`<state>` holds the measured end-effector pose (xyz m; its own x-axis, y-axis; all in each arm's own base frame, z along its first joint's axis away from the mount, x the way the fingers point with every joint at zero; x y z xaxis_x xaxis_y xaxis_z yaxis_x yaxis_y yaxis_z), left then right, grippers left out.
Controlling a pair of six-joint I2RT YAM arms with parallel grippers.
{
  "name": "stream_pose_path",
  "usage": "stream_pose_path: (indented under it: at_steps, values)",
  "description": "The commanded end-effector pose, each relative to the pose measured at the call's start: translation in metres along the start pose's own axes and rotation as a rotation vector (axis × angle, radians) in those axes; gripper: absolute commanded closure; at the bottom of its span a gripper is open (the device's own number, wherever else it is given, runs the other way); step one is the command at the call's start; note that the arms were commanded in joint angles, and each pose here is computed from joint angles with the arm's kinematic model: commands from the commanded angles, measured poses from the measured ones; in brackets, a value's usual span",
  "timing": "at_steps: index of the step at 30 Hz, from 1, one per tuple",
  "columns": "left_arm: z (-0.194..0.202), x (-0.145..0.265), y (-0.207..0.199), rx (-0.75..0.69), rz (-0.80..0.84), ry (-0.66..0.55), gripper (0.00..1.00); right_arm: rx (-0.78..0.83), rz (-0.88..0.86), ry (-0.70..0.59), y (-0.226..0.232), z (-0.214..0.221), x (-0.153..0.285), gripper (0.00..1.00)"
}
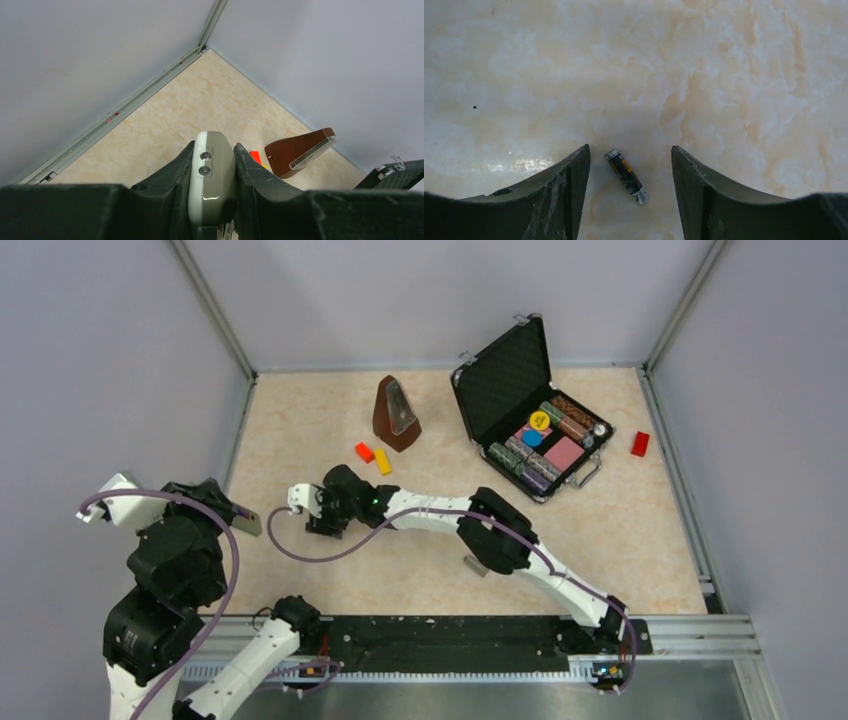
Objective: Load the batteries into the remote control
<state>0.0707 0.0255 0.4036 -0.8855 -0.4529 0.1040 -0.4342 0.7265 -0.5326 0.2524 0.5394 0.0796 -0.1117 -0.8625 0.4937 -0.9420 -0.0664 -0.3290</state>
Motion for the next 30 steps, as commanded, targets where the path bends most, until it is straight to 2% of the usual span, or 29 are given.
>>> stream_pose_path:
  at_steps: [1, 9, 14, 16, 18, 24, 30]
  values:
    - [-0.009, 0.002, -0.005, 0.059, 0.039, -0.038, 1.0, -0.141, -0.153, 0.166, 0.004, 0.037, 0.002, 0.42]
    - [-0.004, -0.001, -0.006, 0.061, 0.037, -0.033, 1.0, -0.168, -0.214, 0.267, 0.011, 0.053, 0.017, 0.53]
    - [-0.001, -0.004, -0.011, 0.06, 0.045, -0.025, 1.0, -0.155, -0.209, 0.281, 0.011, 0.055, 0.018, 0.79]
    - [0.002, -0.006, -0.013, 0.058, 0.049, -0.016, 1.0, -0.145, -0.183, 0.293, 0.01, 0.054, 0.016, 0.93]
    - [0.003, -0.006, -0.014, 0.06, 0.052, -0.009, 1.0, -0.13, -0.158, 0.304, 0.01, 0.053, 0.017, 1.0]
    - [0.006, -0.007, -0.016, 0.07, 0.058, 0.003, 1.0, -0.126, -0.097, 0.284, 0.011, 0.043, 0.038, 1.0]
    - [0.015, -0.009, -0.023, 0.071, 0.104, 0.05, 1.0, -0.113, -0.028, 0.292, 0.013, 0.022, 0.116, 1.0]
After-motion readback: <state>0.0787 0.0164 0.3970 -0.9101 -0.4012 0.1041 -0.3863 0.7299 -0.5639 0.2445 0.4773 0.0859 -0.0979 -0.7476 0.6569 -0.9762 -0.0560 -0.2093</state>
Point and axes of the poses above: each gripper's point midway between its finger pads, its own x axis back along the fingers, its own y axis along the line the jaws close on, z = x × y, the point moved 9 cm from there along x, back along the fingers, and after that the axes turned 6 degrees about x, right-handed, at the moved point
